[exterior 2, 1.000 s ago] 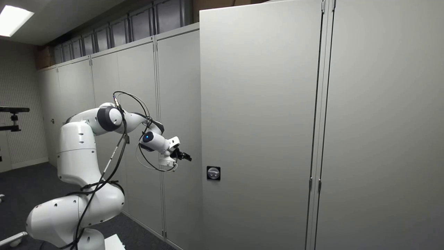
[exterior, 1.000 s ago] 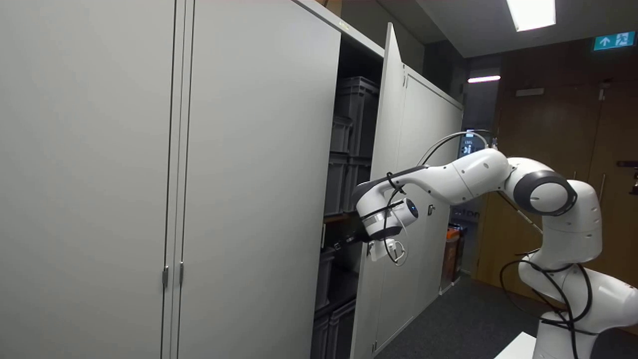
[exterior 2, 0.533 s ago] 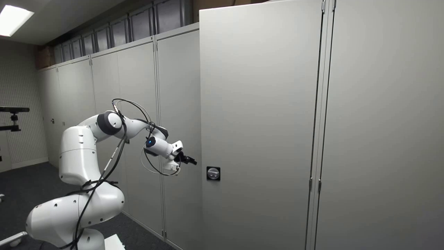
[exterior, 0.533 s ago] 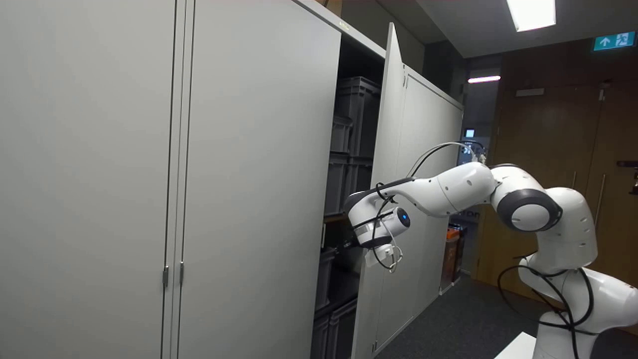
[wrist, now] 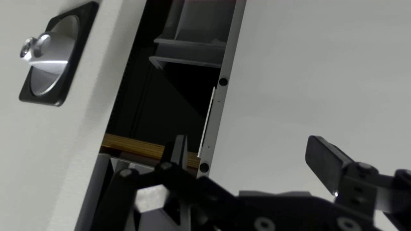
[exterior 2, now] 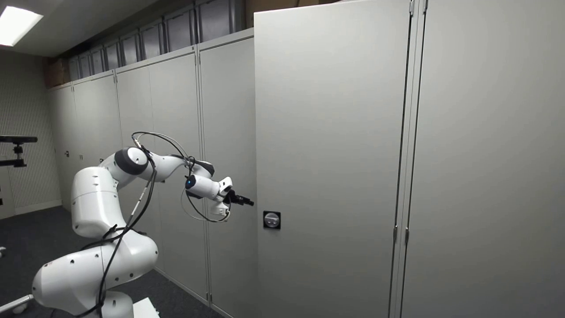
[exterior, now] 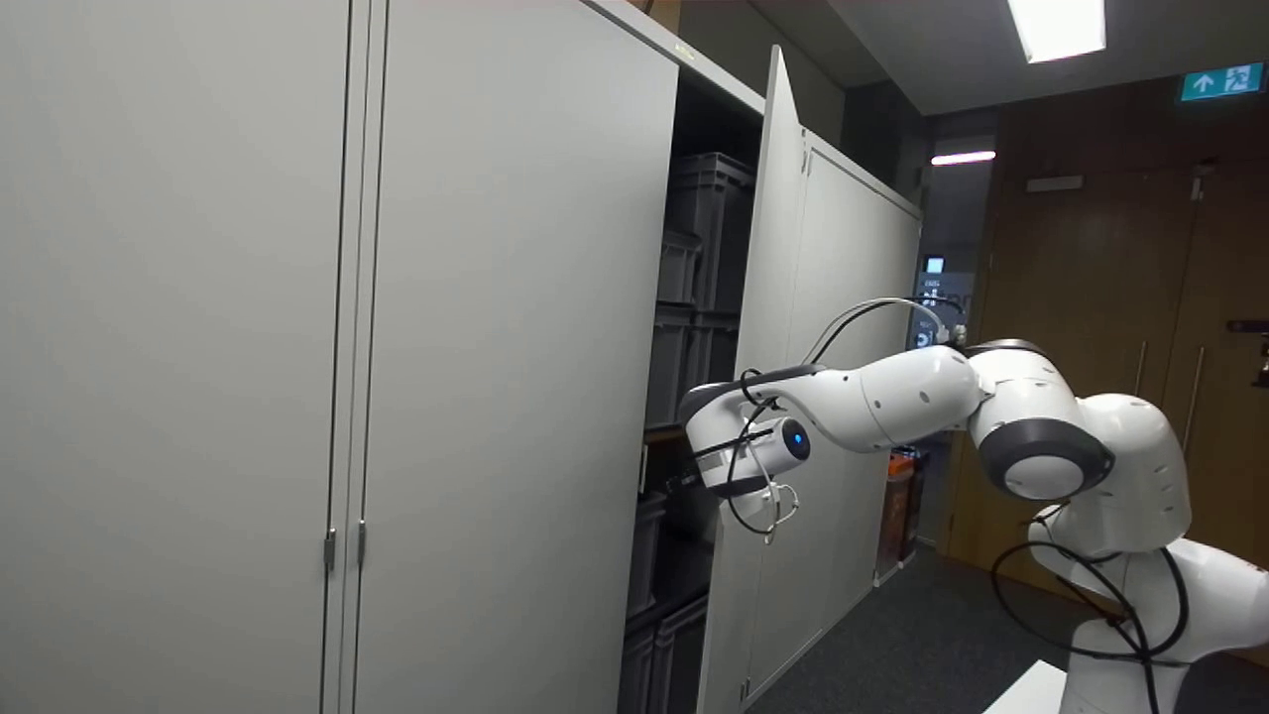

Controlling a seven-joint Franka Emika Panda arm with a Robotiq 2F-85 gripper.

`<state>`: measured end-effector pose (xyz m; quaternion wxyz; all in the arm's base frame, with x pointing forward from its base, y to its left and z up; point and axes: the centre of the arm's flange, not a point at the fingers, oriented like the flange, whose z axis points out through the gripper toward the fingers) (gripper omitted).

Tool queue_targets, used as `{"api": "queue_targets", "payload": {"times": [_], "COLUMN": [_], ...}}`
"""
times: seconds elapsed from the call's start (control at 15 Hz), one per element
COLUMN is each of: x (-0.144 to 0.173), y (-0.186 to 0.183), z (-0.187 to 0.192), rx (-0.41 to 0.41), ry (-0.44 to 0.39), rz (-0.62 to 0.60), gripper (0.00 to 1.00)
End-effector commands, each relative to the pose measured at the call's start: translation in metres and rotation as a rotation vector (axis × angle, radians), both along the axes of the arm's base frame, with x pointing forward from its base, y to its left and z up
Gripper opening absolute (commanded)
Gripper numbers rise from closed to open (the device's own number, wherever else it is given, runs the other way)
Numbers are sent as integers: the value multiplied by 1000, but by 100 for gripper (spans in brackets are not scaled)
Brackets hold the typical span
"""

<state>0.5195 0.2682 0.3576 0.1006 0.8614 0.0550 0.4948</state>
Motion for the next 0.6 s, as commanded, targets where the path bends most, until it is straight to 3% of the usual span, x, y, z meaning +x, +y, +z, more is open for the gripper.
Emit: {"api": "queue_targets", "payload": {"times": [0.0, 0.53], "x": [22, 30], "y": [48, 32], "z": [49, 44], "rx": [-36, -78], "ry": [-40, -100], "rz": [-75, -145], "gripper": [100, 100]}}
